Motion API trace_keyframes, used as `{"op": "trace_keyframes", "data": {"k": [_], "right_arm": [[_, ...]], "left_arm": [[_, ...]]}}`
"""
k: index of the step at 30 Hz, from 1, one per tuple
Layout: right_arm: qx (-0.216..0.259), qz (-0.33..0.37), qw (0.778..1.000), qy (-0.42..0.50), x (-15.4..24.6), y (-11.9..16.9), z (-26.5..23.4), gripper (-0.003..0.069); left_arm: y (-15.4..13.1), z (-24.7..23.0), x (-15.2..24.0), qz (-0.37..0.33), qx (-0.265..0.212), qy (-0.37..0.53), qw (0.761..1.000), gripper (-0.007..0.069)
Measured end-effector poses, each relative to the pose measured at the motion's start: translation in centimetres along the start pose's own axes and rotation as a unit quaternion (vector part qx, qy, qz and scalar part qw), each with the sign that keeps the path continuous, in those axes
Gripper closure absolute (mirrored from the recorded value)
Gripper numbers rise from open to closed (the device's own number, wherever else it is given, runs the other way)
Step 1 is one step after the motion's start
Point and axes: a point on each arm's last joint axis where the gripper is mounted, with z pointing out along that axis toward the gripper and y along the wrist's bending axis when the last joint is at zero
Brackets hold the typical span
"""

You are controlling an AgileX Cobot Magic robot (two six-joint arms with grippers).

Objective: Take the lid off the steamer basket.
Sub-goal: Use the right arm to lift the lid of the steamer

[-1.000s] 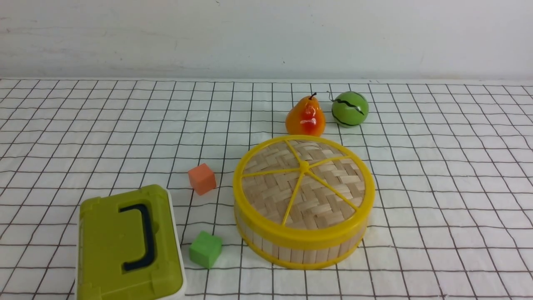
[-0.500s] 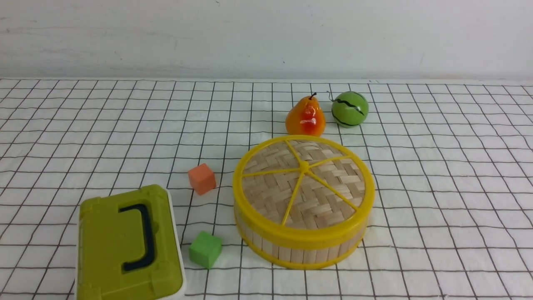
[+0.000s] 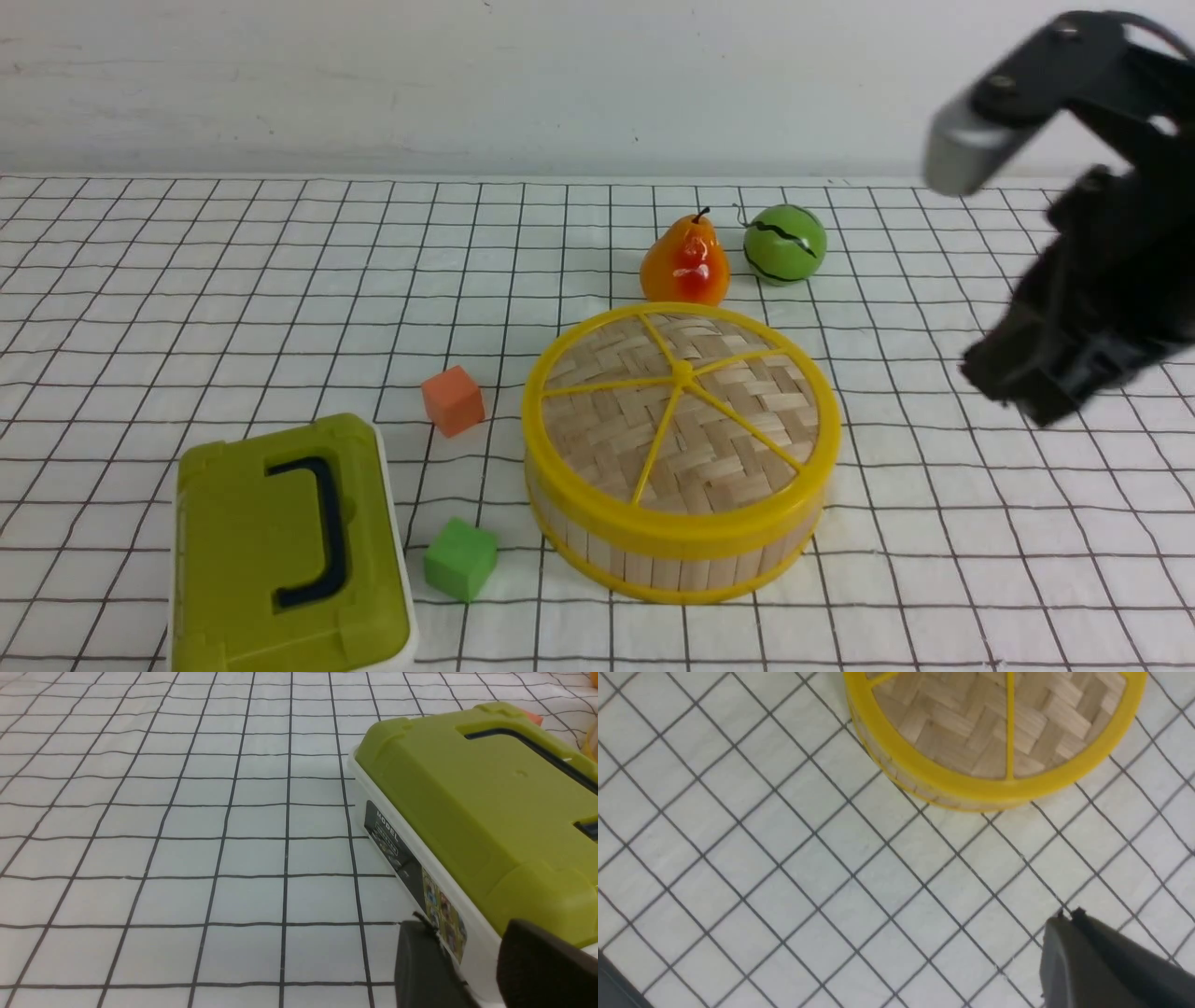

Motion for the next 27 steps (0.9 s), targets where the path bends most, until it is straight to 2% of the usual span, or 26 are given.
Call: {"op": "trace_keyframes", "data": {"k": [8, 9, 10, 14, 15, 16, 19, 23, 27], "right_arm": [[-0.017, -0.006, 0.999, 0.031, -4.9, -0.6, 5.7, 0.0628], [-0.018, -0.003, 0.999, 0.041, -5.6, -1.0, 7.4, 0.0592], [-0.017, -0.003, 0.999, 0.039, -5.7, -1.0, 7.4, 0.0587], [-0.009, 0.013, 1.000, 0.024, -7.5, -2.0, 11.2, 0.0436], [-0.007, 0.013, 1.000, 0.021, -7.6, -2.0, 11.4, 0.0428], [-0.003, 0.015, 1.000, 0.007, -8.0, -2.2, 12.4, 0.0371], [0.002, 0.018, 1.000, -0.010, -8.6, -2.6, 14.1, 0.0296], [0.002, 0.025, 1.000, -0.017, -8.8, -2.9, 16.3, 0.0269], [-0.002, 0.037, 0.999, -0.010, -8.8, -3.1, 18.2, 0.0294]], "left_arm": [[0.0, 0.0, 0.0, 0.000, 0.000, 0.000, 1.000, 0.0386], [0.0, 0.0, 0.0, 0.000, 0.000, 0.000, 1.000, 0.0386], [0.0, 0.0, 0.0, 0.000, 0.000, 0.000, 1.000, 0.0386], [0.0, 0.0, 0.0, 0.000, 0.000, 0.000, 1.000, 0.0386], [0.0, 0.0, 0.0, 0.000, 0.000, 0.000, 1.000, 0.0386], [0.0, 0.0, 0.0, 0.000, 0.000, 0.000, 1.000, 0.0386], [0.0, 0.0, 0.0, 0.000, 0.000, 0.000, 1.000, 0.0386], [0.0, 0.0, 0.0, 0.000, 0.000, 0.000, 1.000, 0.0386], [0.0, 0.0, 0.0, 0.000, 0.000, 0.000, 1.000, 0.0386]]}}
